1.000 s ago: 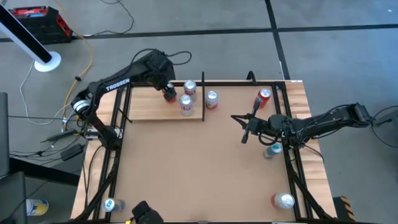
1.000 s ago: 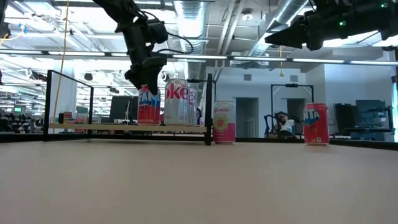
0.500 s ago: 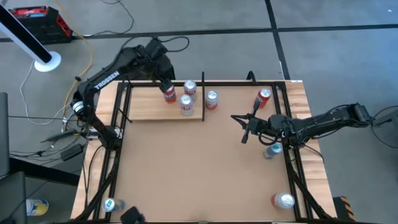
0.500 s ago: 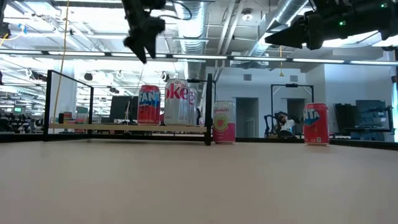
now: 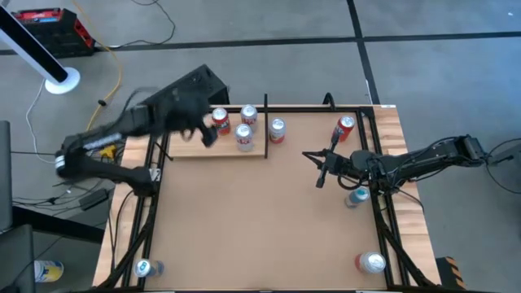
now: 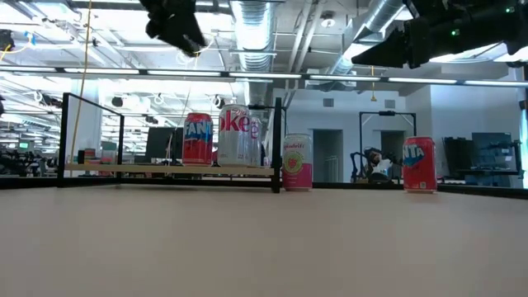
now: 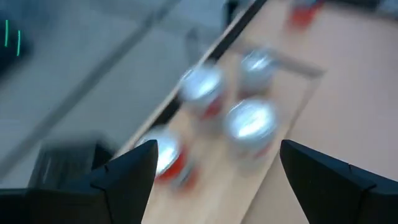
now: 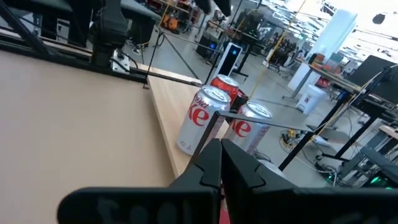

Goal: Place canned beverage on shelf
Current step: Put the red soda can on the shelf aligned with the other red soda can

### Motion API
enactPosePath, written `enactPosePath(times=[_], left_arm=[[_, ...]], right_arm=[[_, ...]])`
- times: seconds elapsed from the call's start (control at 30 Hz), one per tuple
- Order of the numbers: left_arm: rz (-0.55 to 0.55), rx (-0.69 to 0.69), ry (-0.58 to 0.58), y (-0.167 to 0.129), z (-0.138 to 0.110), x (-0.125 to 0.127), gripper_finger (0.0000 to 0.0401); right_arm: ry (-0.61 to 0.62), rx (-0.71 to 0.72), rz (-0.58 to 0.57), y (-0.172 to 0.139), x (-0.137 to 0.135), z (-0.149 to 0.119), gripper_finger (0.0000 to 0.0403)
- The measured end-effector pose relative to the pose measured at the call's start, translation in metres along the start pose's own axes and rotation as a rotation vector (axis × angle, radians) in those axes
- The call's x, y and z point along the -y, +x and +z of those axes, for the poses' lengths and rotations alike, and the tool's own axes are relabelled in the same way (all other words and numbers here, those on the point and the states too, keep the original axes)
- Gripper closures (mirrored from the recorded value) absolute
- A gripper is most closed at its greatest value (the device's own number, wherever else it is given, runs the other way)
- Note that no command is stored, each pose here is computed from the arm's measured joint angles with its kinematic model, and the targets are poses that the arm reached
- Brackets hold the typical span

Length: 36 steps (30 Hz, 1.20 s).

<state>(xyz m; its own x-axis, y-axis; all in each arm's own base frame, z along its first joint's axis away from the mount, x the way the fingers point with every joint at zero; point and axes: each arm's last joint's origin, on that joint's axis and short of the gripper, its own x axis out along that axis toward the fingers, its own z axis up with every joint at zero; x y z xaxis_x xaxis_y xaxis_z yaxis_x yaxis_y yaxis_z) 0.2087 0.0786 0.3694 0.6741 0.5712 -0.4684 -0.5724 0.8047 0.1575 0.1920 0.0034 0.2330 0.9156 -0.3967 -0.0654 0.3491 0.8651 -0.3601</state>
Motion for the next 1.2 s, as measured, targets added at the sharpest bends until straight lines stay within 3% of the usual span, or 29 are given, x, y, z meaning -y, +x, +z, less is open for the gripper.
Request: enactPosePath(times=[0.1, 0.17, 0.27, 0.37, 0.43, 0.63, 0.73, 0.87, 1.03, 1.2], left_arm=[[-0.001, 0.245, 0.066, -0.002, -0.027, 0.016, 0.0081], [0.067, 0.389, 0.108, -0.006, -0.042, 0.017, 0.0081], [0.188, 0.482, 0.134, -0.014, -0.062, 0.010, 0.0081], [0.227, 0.540, 0.090, -0.034, -0.073, -0.002, 0.0081], [0.168, 0.613, 0.029, -0.053, -0.078, -0.010, 0.0081], [-0.165, 0.780, -0.087, -0.101, -0.099, -0.024, 0.0082], [-0.221, 0.813, -0.119, -0.116, -0.108, -0.030, 0.0082], [-0.148, 0.815, -0.180, -0.125, -0.116, -0.037, 0.0082], [-0.058, 0.813, -0.258, -0.127, -0.117, -0.042, 0.0082], [0.024, 0.873, -0.179, -0.135, -0.109, -0.046, 0.0081]], right_arm=[[0.022, 0.027, -0.051, 0.001, 0.005, 0.003, 0.0374], [0.063, 0.029, -0.123, 0.003, 0.012, 0.006, 0.0377], [0.138, -0.021, -0.224, 0.010, 0.028, 0.016, 0.0386], [0.188, -0.141, -0.267, 0.019, 0.053, 0.033, 0.0387], [0.224, -0.256, -0.315, 0.028, 0.071, 0.045, 0.0387], [0.366, -0.660, -0.444, 0.040, 0.129, 0.067, 0.0366], [0.462, -0.835, -0.449, 0.041, 0.150, 0.071, 0.0339], [0.534, -1.017, -0.480, 0.048, 0.169, 0.066, 0.0311], [0.612, -1.206, -0.558, 0.060, 0.183, 0.041, 0.0264], [0.661, -1.471, -0.529, 0.063, 0.192, 0.009, 0.0196]])
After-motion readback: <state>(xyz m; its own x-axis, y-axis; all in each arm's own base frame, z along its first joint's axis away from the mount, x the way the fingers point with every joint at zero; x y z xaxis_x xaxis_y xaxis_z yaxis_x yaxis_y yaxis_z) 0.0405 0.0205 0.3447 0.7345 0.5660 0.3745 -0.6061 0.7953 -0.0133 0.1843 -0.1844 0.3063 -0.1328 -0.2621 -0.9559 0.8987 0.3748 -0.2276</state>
